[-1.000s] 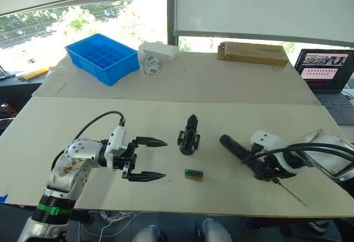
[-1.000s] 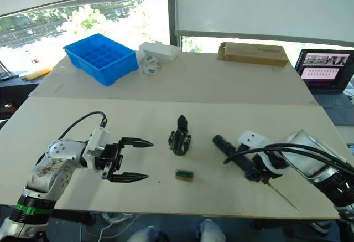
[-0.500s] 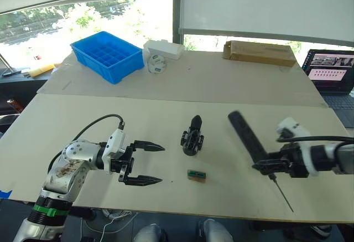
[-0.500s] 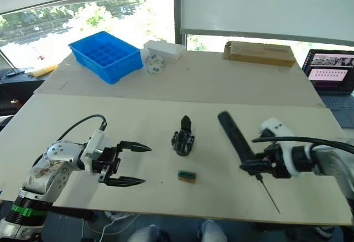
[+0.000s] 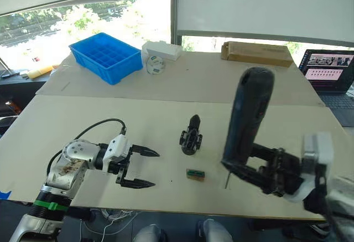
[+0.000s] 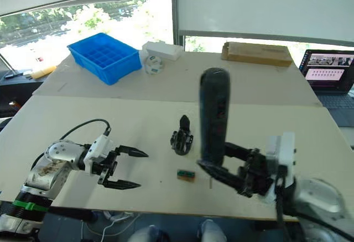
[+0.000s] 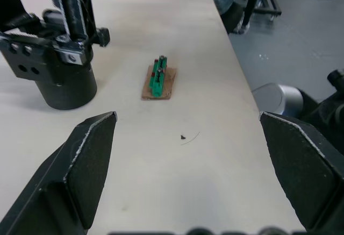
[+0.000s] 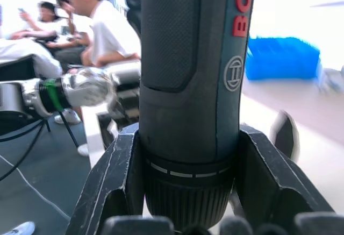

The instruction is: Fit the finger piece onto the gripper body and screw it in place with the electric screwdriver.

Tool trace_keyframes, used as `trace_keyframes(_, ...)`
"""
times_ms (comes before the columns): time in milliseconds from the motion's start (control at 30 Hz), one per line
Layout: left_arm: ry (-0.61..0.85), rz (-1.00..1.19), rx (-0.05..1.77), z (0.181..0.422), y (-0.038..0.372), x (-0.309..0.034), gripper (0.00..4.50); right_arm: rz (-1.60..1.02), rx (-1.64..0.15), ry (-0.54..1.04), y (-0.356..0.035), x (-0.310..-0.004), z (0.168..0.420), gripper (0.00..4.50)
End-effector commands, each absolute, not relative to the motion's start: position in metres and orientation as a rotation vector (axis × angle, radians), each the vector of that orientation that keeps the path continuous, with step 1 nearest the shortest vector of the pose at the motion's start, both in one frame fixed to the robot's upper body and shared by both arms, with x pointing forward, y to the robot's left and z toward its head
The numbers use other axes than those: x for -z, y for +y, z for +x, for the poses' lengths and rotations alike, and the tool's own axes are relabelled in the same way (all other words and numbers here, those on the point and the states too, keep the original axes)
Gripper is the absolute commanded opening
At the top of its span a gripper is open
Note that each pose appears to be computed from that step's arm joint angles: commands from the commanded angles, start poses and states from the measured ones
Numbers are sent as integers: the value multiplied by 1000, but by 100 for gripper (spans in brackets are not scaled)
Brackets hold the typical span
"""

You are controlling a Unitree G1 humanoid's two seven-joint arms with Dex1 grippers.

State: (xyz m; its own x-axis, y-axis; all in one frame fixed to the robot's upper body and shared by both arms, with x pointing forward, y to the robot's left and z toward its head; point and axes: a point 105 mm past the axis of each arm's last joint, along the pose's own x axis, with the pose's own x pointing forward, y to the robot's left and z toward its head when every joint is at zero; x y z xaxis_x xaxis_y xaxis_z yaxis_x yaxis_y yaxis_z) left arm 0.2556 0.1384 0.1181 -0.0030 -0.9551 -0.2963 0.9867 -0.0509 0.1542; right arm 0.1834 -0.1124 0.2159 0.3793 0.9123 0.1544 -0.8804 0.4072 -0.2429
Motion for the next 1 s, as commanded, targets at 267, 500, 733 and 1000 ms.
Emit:
trace_keyframes(267,37,382,1497,263,98,-86,450,-210,-1128,-533,-106,-218,199,192)
trace_keyframes(500,11,362,1520,263,72,-74,450,-167,-1153,-559,-96,-220,204,192)
trace_keyframes(733,41,367,1526,268,64,-67,450,-152,-1175,-553,-90,-213,205,192)
trace_keyframes(1000,38,366,1579,260,54,-64,450,-169,-1178,-547,-90,-205,208,192)
